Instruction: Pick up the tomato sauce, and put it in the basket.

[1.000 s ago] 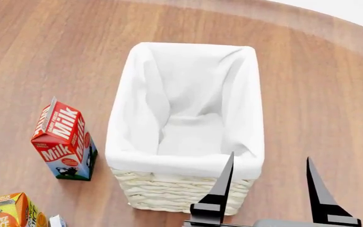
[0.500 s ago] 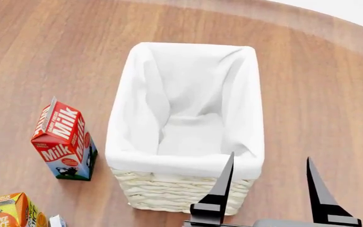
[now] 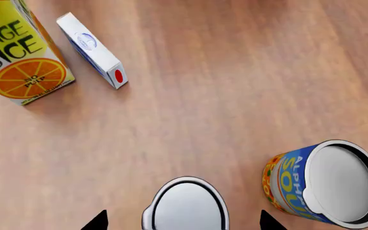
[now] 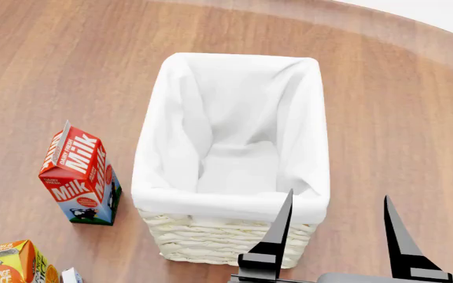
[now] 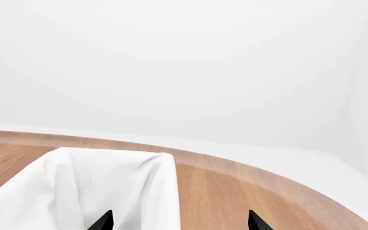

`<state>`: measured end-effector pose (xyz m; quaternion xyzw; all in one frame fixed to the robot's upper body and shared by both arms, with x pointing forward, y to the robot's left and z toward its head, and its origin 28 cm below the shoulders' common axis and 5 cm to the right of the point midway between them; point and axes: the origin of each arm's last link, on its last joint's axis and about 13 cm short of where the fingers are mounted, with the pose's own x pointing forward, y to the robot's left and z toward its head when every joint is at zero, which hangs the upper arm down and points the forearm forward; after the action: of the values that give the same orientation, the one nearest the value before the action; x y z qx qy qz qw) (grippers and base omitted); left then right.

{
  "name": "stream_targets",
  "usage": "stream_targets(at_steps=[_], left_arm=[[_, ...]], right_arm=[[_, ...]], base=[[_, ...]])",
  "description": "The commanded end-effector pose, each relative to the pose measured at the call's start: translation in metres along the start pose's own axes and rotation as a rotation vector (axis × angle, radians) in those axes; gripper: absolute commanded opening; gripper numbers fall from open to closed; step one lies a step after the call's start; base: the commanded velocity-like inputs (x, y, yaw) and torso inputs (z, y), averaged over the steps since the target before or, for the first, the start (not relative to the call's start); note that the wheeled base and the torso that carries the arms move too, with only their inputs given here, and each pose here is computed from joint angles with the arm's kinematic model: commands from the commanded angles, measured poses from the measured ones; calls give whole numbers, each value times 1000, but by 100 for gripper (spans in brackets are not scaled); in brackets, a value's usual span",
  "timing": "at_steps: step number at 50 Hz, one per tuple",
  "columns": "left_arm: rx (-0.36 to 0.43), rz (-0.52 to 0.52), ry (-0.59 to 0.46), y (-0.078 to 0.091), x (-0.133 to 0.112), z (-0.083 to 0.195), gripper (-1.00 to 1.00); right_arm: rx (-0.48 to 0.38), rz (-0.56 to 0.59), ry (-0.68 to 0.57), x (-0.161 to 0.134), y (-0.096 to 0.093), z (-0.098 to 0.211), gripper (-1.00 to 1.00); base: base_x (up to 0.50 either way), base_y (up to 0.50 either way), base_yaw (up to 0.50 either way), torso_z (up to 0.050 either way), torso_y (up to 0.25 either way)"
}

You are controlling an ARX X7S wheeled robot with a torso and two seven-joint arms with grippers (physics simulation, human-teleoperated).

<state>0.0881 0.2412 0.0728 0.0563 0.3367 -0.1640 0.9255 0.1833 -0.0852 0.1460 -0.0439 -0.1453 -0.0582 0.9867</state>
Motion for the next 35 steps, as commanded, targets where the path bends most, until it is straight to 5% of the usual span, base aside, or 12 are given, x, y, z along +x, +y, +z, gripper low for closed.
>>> stream_targets(at_steps=[1, 35], left_arm=[[-1, -17, 19, -2, 8, -3, 100], [-8, -8, 49, 3, 28, -12, 100]], right_arm=[[2, -2, -1, 0, 0, 0, 100], [1, -4, -3, 0, 0, 0, 100]], base=[[0, 0, 0, 0, 0], [0, 0, 0, 0, 0]])
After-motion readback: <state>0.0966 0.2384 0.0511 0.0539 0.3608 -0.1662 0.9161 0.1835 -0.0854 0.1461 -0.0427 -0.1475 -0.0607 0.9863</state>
